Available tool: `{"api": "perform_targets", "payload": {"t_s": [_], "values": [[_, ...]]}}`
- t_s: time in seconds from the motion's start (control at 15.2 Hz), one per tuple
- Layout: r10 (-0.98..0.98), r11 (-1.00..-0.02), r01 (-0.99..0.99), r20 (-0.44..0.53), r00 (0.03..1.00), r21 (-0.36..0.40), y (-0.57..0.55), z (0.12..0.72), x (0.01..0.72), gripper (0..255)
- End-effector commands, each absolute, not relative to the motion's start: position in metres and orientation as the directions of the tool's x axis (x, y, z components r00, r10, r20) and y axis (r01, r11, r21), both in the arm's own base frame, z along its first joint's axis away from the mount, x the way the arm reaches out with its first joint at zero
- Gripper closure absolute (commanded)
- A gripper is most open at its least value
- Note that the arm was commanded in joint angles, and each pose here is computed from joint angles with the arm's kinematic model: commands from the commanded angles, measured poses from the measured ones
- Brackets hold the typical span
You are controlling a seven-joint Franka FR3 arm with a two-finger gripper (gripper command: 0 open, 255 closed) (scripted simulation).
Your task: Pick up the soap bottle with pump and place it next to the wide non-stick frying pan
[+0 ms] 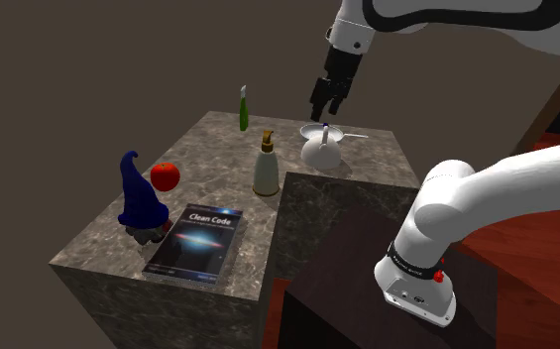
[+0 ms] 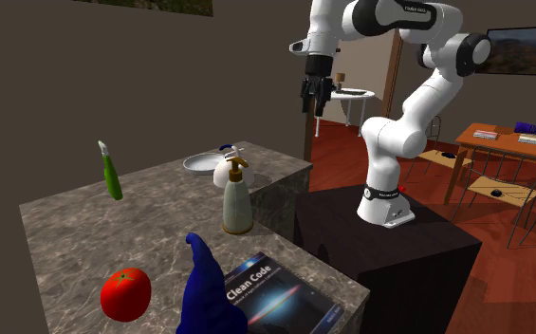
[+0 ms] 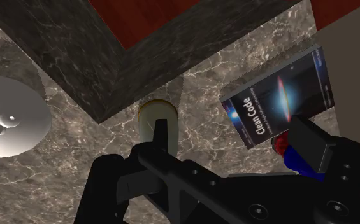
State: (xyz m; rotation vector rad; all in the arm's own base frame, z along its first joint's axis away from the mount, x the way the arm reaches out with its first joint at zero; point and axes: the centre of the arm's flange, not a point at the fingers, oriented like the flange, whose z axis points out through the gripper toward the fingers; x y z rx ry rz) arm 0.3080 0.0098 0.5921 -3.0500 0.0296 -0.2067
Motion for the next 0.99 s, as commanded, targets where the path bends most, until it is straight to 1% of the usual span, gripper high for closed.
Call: {"api": "perform_targets", "payload": {"t_s": [0.0, 0.92], "values": [[-0.025, -0.996, -0.014, 0.134, 0.991, -0.085, 0.010, 0.592, 0.308, 0], [-0.216, -0.975, -0.215, 0.019, 0.976, -0.058, -0.017, 0.511, 0.486, 0]]}}
